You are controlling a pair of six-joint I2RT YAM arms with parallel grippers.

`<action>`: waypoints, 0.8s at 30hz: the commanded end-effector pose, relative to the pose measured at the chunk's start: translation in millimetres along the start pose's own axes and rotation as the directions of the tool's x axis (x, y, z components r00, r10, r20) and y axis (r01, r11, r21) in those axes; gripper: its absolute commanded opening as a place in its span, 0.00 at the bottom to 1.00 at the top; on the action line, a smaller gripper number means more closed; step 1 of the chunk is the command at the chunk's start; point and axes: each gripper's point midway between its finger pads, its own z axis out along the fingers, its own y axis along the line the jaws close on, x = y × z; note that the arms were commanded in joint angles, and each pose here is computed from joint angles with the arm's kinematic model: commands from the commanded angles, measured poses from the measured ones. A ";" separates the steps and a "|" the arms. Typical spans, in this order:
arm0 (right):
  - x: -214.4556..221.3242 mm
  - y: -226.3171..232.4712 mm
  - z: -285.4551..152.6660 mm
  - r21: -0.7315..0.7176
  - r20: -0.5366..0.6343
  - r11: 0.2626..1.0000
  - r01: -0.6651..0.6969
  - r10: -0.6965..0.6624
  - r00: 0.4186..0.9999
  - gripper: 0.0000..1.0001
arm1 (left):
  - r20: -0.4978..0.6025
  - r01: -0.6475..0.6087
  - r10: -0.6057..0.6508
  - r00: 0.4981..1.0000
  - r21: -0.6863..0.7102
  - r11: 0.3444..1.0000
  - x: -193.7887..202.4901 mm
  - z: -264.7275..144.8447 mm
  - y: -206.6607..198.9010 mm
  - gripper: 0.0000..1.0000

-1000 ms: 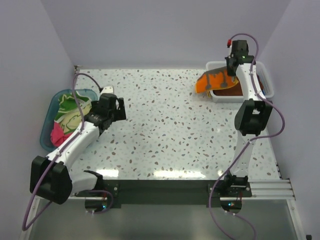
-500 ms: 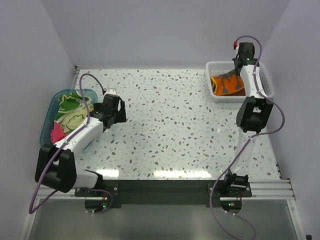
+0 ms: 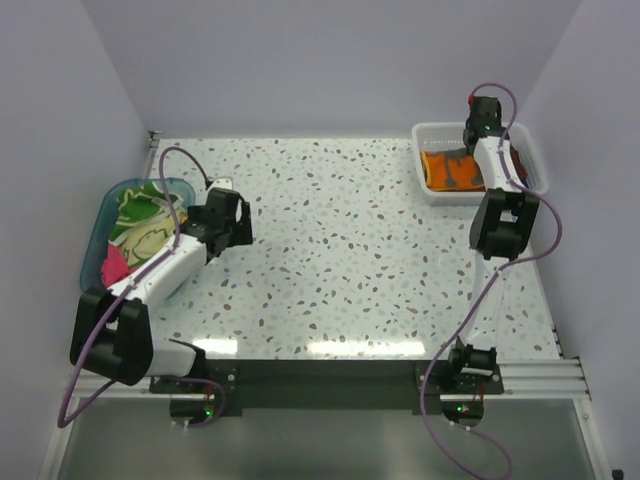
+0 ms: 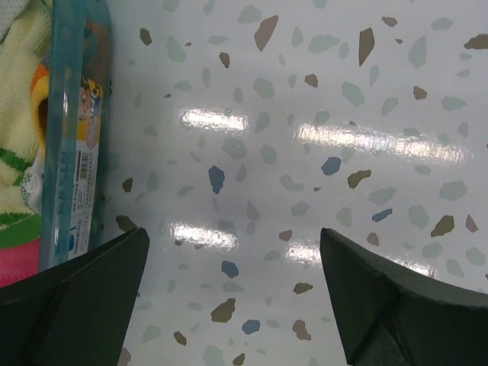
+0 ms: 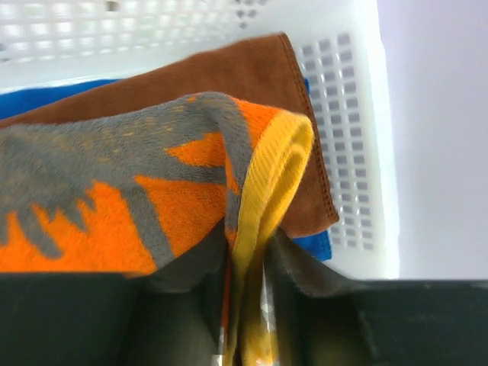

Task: Fold and stack the towels

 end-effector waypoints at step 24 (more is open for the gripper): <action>56.5 -107.3 -300.7 -0.220 0.166 0.754 -0.618 0.654 0.738 0.98 | 0.392 0.234 -0.236 0.889 0.053 0.971 -90.3 -166.5 68.6 1.00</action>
